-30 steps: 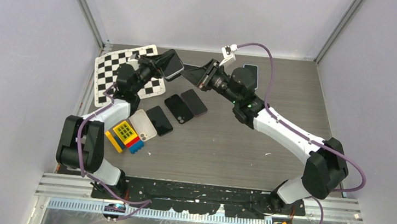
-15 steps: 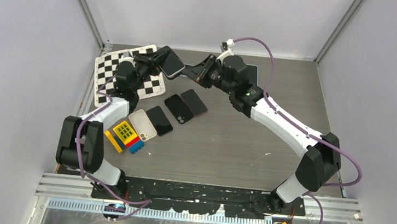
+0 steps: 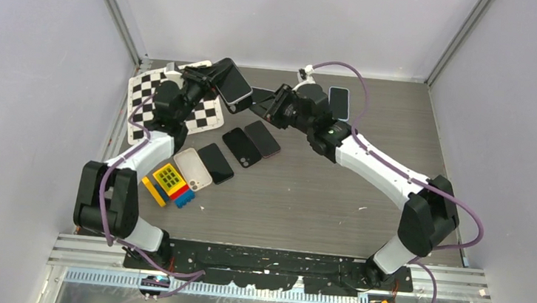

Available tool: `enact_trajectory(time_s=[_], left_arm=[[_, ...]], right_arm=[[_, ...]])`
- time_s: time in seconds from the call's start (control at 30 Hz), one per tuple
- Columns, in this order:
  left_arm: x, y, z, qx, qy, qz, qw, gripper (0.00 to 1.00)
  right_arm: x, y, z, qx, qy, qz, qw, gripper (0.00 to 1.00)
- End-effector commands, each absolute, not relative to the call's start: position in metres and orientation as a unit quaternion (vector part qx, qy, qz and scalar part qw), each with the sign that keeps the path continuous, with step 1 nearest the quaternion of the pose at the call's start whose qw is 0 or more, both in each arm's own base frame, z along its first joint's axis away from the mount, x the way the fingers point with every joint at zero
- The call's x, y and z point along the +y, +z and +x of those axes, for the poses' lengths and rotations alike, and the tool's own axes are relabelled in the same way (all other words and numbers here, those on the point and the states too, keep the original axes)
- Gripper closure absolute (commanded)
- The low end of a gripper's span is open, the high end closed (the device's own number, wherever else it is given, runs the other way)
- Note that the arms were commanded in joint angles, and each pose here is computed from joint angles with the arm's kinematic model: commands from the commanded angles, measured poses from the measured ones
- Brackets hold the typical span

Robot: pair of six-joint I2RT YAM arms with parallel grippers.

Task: Take the phone out of the phone case
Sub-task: Remove the phone case from the phone.

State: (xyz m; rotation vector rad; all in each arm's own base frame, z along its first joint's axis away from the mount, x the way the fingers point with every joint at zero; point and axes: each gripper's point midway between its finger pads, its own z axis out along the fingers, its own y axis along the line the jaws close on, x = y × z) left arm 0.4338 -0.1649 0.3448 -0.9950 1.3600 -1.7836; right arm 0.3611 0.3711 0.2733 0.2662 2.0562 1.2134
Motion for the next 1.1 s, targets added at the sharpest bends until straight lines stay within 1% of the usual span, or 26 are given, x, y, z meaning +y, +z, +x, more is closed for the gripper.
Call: enact_trajectory(time_s=[0.0, 0.03, 0.07, 0.1, 0.13, 0.17, 0.27, 0.37, 0.43, 0.5, 0.53, 0.57, 0.6, 0.67, 0.73, 0.83, 0.93, 1.0, 1.03, 1.07], left_arm=[[-0.196, 0.474, 0.334, 0.455, -0.815, -0.2, 0.3, 1.0], [-0.197, 0.468, 0.336, 0.46, -0.81, -0.209, 0.297, 1.0], [-0.197, 0.457, 0.342, 0.468, -0.803, -0.227, 0.29, 1.0], [-0.196, 0.445, 0.346, 0.472, -0.798, -0.245, 0.284, 1.0], [-0.194, 0.436, 0.349, 0.472, -0.794, -0.26, 0.28, 1.0], [-0.193, 0.427, 0.354, 0.473, -0.79, -0.278, 0.274, 1.0], [-0.192, 0.401, 0.362, 0.477, -0.781, -0.316, 0.251, 1.0], [-0.191, 0.382, 0.367, 0.479, -0.775, -0.341, 0.23, 1.0], [-0.191, 0.374, 0.368, 0.479, -0.772, -0.354, 0.222, 1.0], [-0.189, 0.368, 0.37, 0.477, -0.769, -0.366, 0.218, 1.0], [-0.189, 0.365, 0.37, 0.476, -0.768, -0.371, 0.215, 1.0], [-0.188, 0.363, 0.371, 0.476, -0.767, -0.374, 0.213, 1.0], [-0.188, 0.361, 0.371, 0.476, -0.766, -0.377, 0.21, 1.0], [-0.188, 0.359, 0.372, 0.476, -0.765, -0.38, 0.208, 1.0], [-0.189, 0.357, 0.372, 0.477, -0.765, -0.382, 0.204, 1.0], [-0.19, 0.352, 0.373, 0.482, -0.76, -0.389, 0.196, 1.0], [-0.19, 0.349, 0.375, 0.484, -0.757, -0.396, 0.192, 1.0], [-0.19, 0.347, 0.375, 0.484, -0.756, -0.398, 0.19, 1.0], [-0.19, 0.347, 0.375, 0.484, -0.756, -0.397, 0.19, 1.0], [-0.19, 0.347, 0.375, 0.483, -0.756, -0.398, 0.19, 1.0]], right_arm=[[0.353, 0.271, 0.363, 0.777, 0.464, 0.065, 0.42, 0.63], [0.352, 0.281, 0.359, 0.764, 0.476, 0.052, 0.433, 0.54], [0.347, 0.299, 0.353, 0.739, 0.49, 0.034, 0.461, 0.5], [0.345, 0.308, 0.348, 0.727, 0.498, 0.022, 0.473, 0.43], [0.339, 0.325, 0.34, 0.704, 0.507, 0.005, 0.497, 0.41], [0.339, 0.332, 0.334, 0.694, 0.515, -0.008, 0.503, 0.38], [0.331, 0.365, 0.313, 0.649, 0.542, -0.044, 0.531, 0.33], [0.332, 0.389, 0.292, 0.613, 0.575, -0.081, 0.535, 0.32], [0.336, 0.397, 0.281, 0.597, 0.593, -0.107, 0.529, 0.33], [0.339, 0.405, 0.272, 0.585, 0.613, -0.121, 0.518, 0.45], [0.34, 0.406, 0.27, 0.583, 0.616, -0.123, 0.516, 0.56], [0.34, 0.408, 0.268, 0.58, 0.621, -0.125, 0.513, 0.61], [0.34, 0.408, 0.268, 0.58, 0.622, -0.125, 0.511, 0.67], [0.343, 0.407, 0.268, 0.582, 0.626, -0.127, 0.504, 0.75], [0.349, 0.405, 0.263, 0.582, 0.636, -0.14, 0.486, 0.8], [0.358, 0.403, 0.26, 0.584, 0.65, -0.147, 0.464, 0.81], [0.363, 0.395, 0.263, 0.592, 0.654, -0.142, 0.449, 0.8], [0.365, 0.389, 0.267, 0.599, 0.653, -0.133, 0.444, 0.76], [0.365, 0.385, 0.269, 0.604, 0.651, -0.126, 0.442, 0.71], [0.363, 0.383, 0.273, 0.608, 0.647, -0.114, 0.447, 0.68]])
